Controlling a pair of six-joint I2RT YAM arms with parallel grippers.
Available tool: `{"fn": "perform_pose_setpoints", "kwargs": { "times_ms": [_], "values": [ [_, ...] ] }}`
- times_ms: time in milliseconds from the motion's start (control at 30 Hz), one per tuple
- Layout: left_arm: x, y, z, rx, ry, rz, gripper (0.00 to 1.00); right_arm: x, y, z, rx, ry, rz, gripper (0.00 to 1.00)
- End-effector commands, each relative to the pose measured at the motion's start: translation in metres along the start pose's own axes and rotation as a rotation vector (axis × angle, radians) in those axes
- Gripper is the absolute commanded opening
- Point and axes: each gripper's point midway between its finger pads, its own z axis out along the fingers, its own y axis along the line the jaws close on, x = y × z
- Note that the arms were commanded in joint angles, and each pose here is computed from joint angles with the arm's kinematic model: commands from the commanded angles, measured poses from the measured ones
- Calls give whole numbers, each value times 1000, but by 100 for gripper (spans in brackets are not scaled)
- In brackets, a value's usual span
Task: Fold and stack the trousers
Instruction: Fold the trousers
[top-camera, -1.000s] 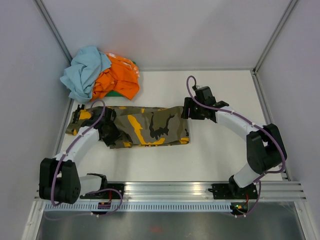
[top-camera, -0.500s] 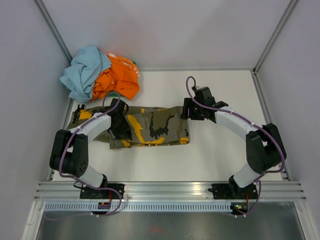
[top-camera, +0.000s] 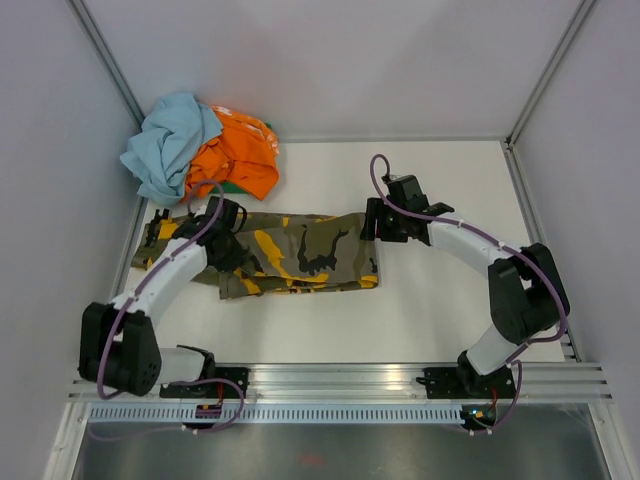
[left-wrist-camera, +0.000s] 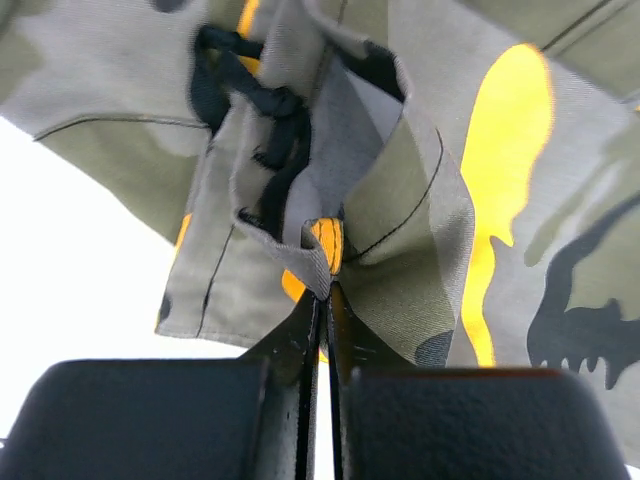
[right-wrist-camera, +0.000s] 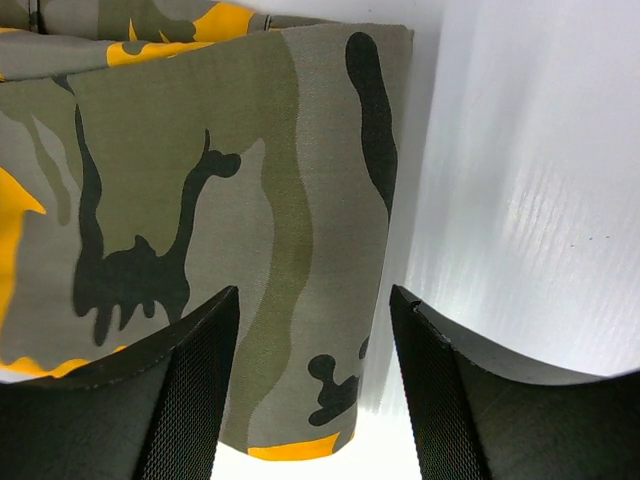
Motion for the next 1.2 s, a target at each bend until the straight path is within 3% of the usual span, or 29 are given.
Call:
{"fn": "perform_pose_setpoints", "kwargs": {
  "times_ms": [0, 133, 233, 267, 400, 467, 633, 733, 867, 1033, 1167],
  "values": [
    [4, 20, -16, -28, -52, -97, 2, -4, 9, 4, -39, -8, -2, 68],
    [35, 43, -10, -84, 9, -178, 8, -3, 10, 4, -44, -2, -10, 68],
    [58, 55, -6, -105, 66, -202, 23, -1, 11, 4, -47, 6, -17, 68],
    [66, 60, -4, -112, 81, -203, 42, 0, 10, 4, -46, 10, -18, 68],
    [61, 59, -15, -77, 56, -209, 78, 3, 8, 6, -35, 17, -24, 69],
    [48, 52, -27, -36, 17, -196, 91, 3, 5, 8, -23, 14, -30, 71],
    [-11, 32, -59, 10, -147, -86, 89, -7, 9, 13, -31, -4, -37, 72],
    [-37, 29, -55, -7, -212, -35, 85, -11, 10, 18, -35, -9, -45, 73],
    [-58, 20, -22, 84, -137, -56, 80, -9, 10, 25, -38, 13, -51, 73],
    [-50, 31, 12, 97, -45, -5, 74, -3, 7, 26, -36, 22, -48, 73],
    [-45, 22, 28, 213, -29, -2, 71, 2, 5, 27, -30, 31, -45, 73]
  ]
}}
